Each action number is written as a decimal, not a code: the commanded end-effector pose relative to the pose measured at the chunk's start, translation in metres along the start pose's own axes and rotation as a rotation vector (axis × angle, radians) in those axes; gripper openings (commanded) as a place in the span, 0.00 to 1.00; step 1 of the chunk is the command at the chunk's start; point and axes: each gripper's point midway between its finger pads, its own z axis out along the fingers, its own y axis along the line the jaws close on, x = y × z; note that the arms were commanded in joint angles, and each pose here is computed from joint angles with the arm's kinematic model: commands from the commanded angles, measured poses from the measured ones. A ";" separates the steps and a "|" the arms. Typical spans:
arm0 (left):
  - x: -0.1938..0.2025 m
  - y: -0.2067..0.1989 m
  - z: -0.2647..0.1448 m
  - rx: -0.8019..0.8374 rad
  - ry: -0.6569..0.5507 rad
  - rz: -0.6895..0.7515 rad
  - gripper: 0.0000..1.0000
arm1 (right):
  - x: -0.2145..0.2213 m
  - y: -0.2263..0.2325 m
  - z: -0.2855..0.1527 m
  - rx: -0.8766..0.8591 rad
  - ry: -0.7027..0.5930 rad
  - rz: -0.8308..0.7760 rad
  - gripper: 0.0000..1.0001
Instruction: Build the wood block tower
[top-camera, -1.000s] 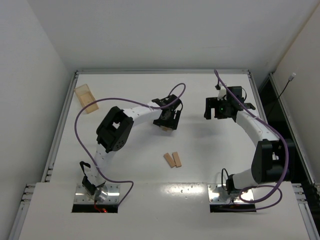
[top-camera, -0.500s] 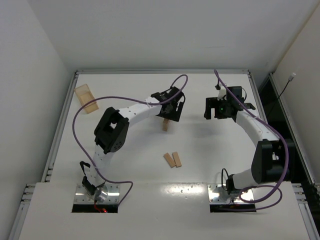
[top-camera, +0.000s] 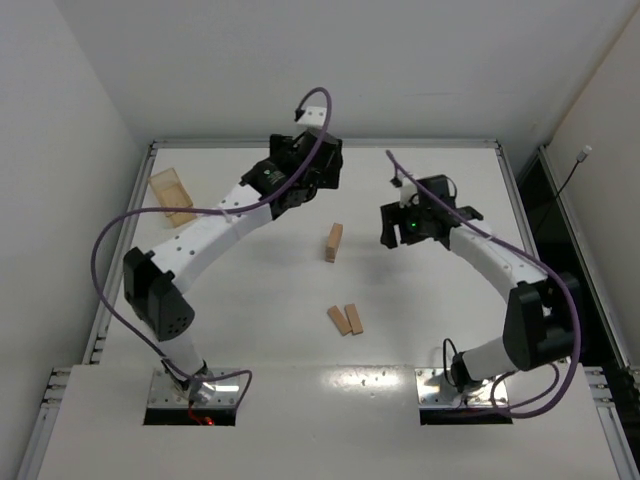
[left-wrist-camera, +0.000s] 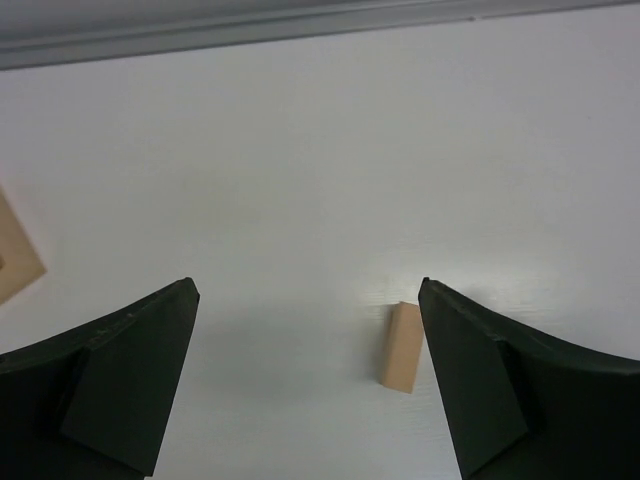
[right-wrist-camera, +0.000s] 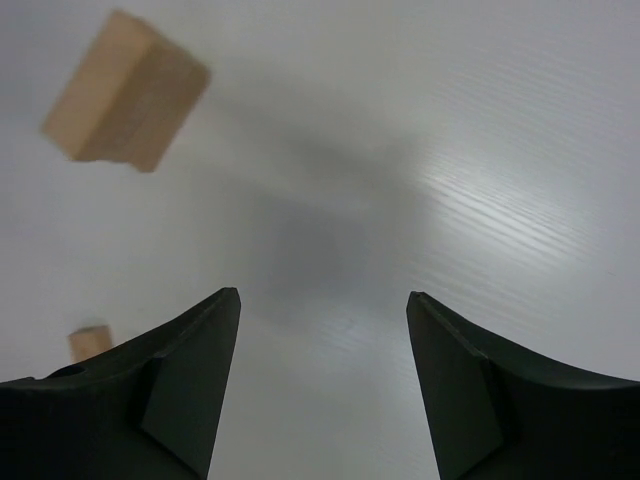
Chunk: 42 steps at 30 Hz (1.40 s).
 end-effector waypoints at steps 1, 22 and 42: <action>-0.012 0.057 -0.009 -0.185 -0.063 -0.029 0.91 | -0.014 0.055 0.006 -0.102 -0.013 -0.117 0.63; 0.008 0.206 -0.007 -0.387 0.007 -0.179 0.95 | 0.118 0.157 0.008 -0.147 0.187 -0.240 0.40; 0.029 0.230 0.012 -0.407 0.089 -0.221 0.95 | 0.156 0.164 0.008 -0.212 0.294 -0.223 0.46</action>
